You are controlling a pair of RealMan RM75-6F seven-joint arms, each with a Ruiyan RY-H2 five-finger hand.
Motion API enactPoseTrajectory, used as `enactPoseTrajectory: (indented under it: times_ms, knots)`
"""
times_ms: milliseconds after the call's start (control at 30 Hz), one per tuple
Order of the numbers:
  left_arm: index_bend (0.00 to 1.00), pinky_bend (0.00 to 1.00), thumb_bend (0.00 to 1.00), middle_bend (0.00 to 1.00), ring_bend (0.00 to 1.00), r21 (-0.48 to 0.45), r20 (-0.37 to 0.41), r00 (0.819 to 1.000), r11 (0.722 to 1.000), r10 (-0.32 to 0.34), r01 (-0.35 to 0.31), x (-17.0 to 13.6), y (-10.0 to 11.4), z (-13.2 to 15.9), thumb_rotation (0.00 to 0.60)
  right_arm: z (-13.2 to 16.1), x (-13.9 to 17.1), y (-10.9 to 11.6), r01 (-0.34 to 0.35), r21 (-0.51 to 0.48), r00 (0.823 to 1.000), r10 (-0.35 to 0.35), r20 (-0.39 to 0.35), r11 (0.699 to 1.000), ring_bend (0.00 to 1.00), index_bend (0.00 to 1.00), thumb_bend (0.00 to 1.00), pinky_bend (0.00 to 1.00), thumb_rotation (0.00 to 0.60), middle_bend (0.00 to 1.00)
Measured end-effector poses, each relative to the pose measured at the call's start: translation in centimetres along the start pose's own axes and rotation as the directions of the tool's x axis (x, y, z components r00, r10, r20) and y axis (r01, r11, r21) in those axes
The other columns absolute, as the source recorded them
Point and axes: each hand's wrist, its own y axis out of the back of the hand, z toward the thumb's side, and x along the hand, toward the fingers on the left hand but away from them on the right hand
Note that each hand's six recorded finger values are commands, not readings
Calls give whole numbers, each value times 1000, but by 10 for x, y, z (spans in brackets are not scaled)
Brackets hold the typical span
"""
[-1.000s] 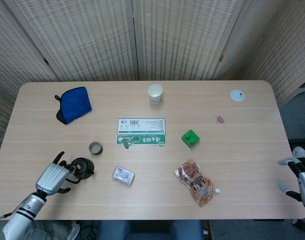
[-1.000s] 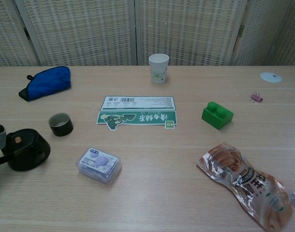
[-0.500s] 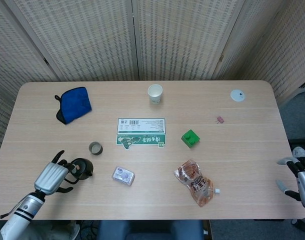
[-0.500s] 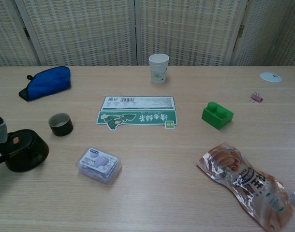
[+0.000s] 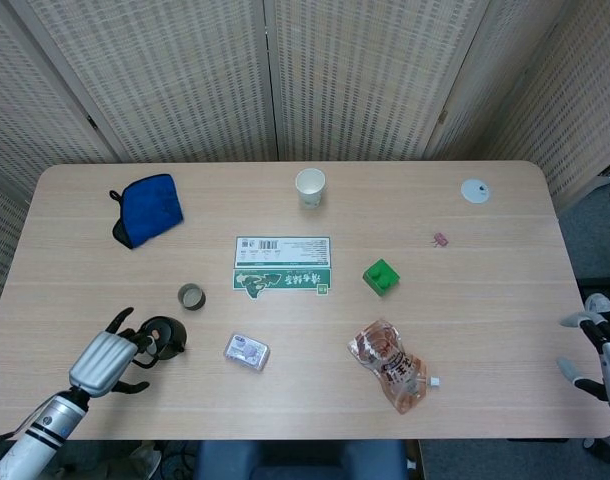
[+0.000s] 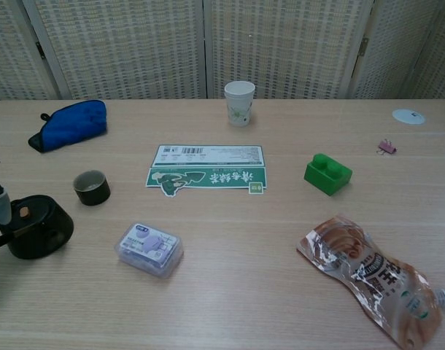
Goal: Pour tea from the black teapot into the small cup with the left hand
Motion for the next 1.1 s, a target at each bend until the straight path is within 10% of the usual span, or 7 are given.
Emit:
enactPoseTrajectory:
  times_ms: [1100]
  knots:
    - [468,14,147,510,416,-56,3,999,997,-53,53,-2,-20,7,505,-5,2,5,5,3,1000,-5,21,1000,276,380,167,255,600,345]
